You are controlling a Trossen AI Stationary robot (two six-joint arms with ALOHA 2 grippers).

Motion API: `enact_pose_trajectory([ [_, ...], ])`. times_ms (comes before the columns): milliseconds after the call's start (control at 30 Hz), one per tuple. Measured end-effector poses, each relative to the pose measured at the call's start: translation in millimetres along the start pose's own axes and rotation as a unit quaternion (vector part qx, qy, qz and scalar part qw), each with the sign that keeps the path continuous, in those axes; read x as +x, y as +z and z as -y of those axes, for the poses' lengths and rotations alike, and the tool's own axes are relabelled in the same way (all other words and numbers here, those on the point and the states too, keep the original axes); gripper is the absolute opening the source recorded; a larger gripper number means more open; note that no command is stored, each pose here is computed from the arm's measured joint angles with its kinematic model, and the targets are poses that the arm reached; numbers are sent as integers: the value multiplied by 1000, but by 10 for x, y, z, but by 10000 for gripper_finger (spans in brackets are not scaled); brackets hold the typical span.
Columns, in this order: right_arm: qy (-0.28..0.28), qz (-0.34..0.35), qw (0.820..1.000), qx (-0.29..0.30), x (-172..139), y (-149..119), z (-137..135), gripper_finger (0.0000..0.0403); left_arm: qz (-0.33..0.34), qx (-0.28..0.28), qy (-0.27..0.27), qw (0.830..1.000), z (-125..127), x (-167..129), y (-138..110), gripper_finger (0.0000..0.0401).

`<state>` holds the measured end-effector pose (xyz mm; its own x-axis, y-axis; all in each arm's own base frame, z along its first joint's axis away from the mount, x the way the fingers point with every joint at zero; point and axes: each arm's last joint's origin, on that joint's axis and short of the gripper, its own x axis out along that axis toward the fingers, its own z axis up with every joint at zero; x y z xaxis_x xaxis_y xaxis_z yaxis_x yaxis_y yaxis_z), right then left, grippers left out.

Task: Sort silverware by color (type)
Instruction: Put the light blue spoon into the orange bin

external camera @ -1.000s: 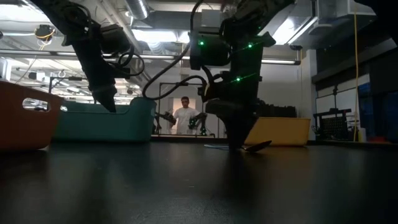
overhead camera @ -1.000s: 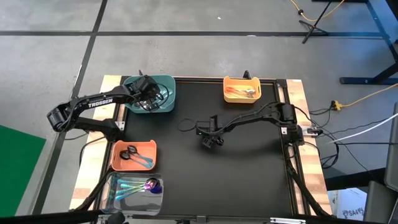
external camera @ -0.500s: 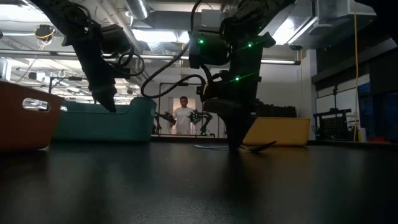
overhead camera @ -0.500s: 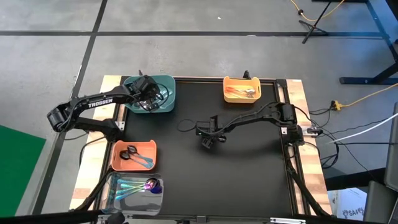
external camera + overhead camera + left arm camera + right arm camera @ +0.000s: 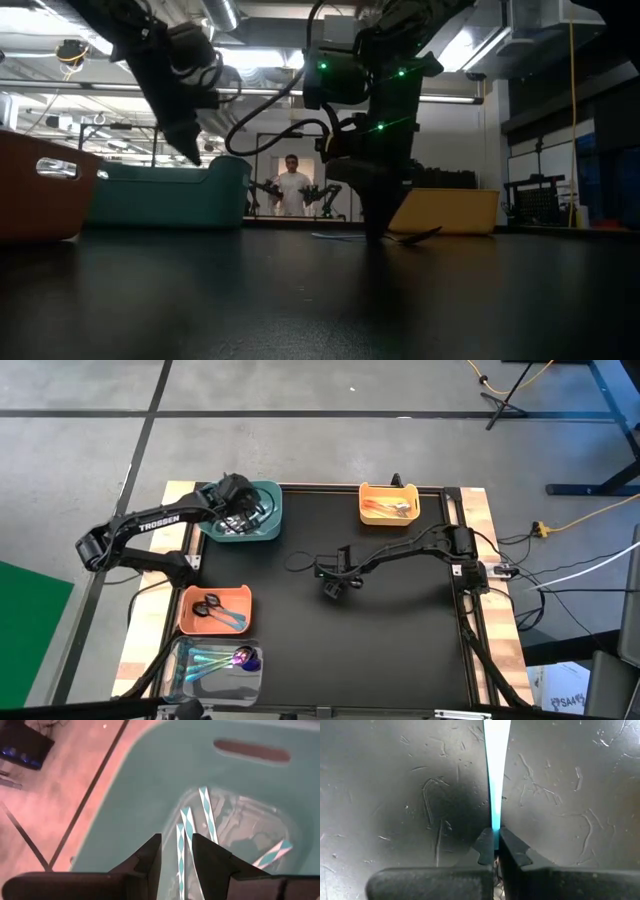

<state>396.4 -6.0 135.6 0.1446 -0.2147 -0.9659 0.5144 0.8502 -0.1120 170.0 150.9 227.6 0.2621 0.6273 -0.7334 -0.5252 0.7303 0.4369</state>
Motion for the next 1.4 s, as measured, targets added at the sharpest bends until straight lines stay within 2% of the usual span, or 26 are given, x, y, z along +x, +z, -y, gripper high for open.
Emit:
enact_pose_trajectory([
  [300, -2, 19, 1000, -8, -75, 21, 16, 1, 46, -2, 7, 999, -61, -176, 249, 103],
  [467, -4, 57, 998, -10, -232, 77, 55, 0, 61, 4, 5, 998, -79, -286, 359, 103],
  [833, 44, 154, 987, -26, -588, 211, 56, 0, 84, -1, 13, 996, -212, -752, 677, 103],
  [1067, 94, 244, 965, -29, -868, 335, 48, 0, 82, -44, -17, 996, -221, -1106, 786, 103],
  [1400, 166, 362, 917, -31, -1104, 530, -22, 0, 68, -82, -60, 992, -170, -1529, 820, 103],
])
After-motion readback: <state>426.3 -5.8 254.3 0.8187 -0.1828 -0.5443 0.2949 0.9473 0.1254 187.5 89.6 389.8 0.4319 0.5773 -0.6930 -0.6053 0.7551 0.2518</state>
